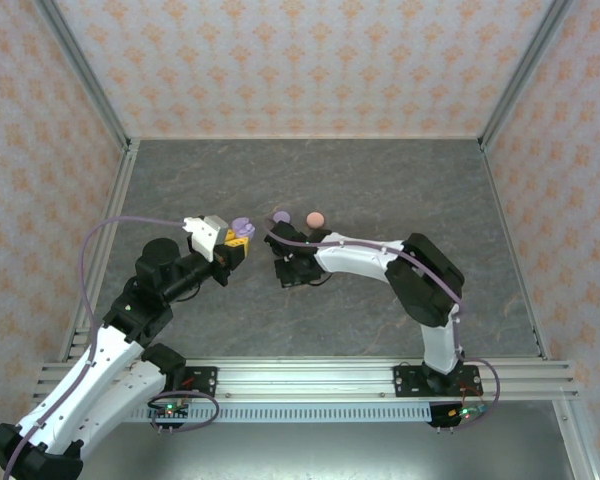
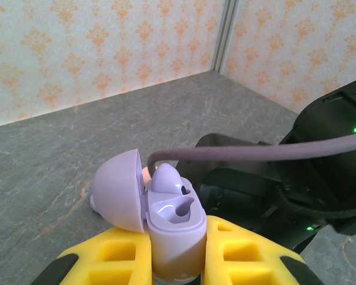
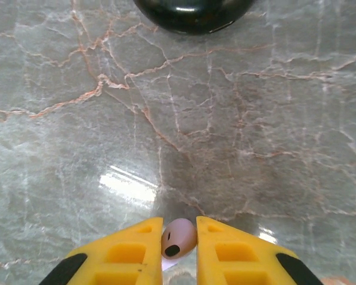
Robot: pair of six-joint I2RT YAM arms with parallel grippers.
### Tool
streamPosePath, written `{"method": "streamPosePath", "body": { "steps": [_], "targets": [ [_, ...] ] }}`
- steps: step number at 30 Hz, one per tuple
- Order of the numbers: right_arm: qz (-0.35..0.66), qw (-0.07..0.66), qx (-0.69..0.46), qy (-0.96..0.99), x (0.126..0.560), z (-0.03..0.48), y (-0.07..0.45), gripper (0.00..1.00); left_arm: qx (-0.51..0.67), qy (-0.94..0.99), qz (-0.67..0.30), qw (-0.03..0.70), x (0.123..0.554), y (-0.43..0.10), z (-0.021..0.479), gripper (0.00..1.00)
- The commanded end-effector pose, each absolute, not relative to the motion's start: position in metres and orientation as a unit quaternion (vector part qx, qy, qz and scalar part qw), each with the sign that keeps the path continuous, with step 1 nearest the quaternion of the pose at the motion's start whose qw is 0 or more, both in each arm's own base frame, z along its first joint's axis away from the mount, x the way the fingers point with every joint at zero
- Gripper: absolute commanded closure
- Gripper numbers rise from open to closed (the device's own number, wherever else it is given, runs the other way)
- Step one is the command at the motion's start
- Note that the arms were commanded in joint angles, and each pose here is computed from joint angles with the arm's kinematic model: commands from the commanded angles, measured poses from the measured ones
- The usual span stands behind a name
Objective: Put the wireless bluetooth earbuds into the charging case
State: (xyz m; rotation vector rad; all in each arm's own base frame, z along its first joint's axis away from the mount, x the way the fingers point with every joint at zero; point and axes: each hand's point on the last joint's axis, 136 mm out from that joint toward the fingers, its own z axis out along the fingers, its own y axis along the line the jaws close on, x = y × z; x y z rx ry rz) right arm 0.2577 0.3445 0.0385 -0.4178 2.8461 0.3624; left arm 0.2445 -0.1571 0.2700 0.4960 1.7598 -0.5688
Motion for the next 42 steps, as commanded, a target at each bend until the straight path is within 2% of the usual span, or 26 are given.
{"method": "streamPosePath", "body": {
  "steps": [1,6,12,17,20,29,42],
  "targets": [
    [0.132,0.18,-0.157,0.962,0.269,0.079,0.335,0.83,0.211,0.744,-0.255,0.58,0.244,-0.161,0.271,1.0],
    [0.176,0.28,-0.189,0.925,0.282,0.149,0.327,0.83,0.215,0.733,-0.29,0.576,0.242,-0.171,0.277,1.0],
    [0.215,0.434,-0.263,0.834,0.283,0.26,0.316,0.82,0.238,0.717,-0.329,0.566,0.241,-0.188,0.288,1.0],
    [0.252,0.529,-0.339,0.736,0.264,0.339,0.316,0.82,0.254,0.703,-0.359,0.559,0.243,-0.201,0.302,1.0],
    [0.273,0.561,-0.385,0.681,0.248,0.368,0.321,0.82,0.264,0.691,-0.38,0.555,0.244,-0.209,0.311,1.0],
    [0.281,0.582,-0.482,0.592,0.224,0.379,0.342,0.82,0.28,0.665,-0.426,0.546,0.24,-0.223,0.327,1.0],
    [0.273,0.564,-0.514,0.586,0.226,0.363,0.36,0.83,0.285,0.66,-0.43,0.546,0.236,-0.223,0.331,1.0]
  ]
}}
